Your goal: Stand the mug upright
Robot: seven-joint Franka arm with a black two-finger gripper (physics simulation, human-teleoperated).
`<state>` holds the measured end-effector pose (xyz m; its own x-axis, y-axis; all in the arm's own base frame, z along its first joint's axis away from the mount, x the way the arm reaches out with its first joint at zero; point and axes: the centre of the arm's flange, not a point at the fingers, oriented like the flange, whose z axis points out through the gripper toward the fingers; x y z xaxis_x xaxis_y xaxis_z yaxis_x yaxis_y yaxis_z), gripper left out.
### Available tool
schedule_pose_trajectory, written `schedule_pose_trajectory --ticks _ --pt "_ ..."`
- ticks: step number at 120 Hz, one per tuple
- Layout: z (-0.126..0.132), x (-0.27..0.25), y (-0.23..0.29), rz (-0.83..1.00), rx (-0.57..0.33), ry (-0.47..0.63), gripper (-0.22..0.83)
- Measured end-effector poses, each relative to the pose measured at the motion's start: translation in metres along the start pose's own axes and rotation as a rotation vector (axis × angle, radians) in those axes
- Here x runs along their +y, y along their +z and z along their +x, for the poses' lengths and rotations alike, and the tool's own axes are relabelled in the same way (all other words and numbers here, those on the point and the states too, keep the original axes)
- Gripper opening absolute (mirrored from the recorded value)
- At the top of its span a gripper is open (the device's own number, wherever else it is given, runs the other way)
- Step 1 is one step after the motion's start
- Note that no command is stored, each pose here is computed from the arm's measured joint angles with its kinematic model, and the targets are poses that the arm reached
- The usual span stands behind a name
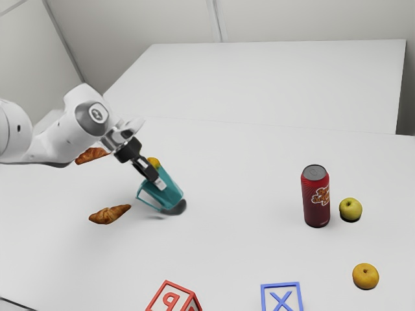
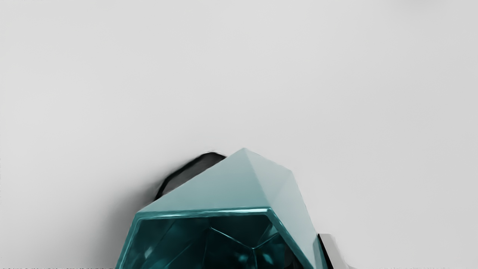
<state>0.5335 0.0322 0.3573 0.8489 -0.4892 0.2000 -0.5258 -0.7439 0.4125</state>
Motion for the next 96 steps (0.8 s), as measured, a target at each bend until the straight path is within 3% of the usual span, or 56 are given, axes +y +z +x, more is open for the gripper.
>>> schedule_pose_trajectory --ticks 26,49,81,96 --pt "0.016 0.024 0.011 0.254 -0.139 0.123 -0.16" --pt "0.022 0.032 0.019 0.382 -0.167 0.156 -0.16" --pt "0.023 0.039 0.034 0.417 -0.183 0.118 -0.16" --pt "0.024 0.039 0.032 0.426 -0.178 0.096 0.11"
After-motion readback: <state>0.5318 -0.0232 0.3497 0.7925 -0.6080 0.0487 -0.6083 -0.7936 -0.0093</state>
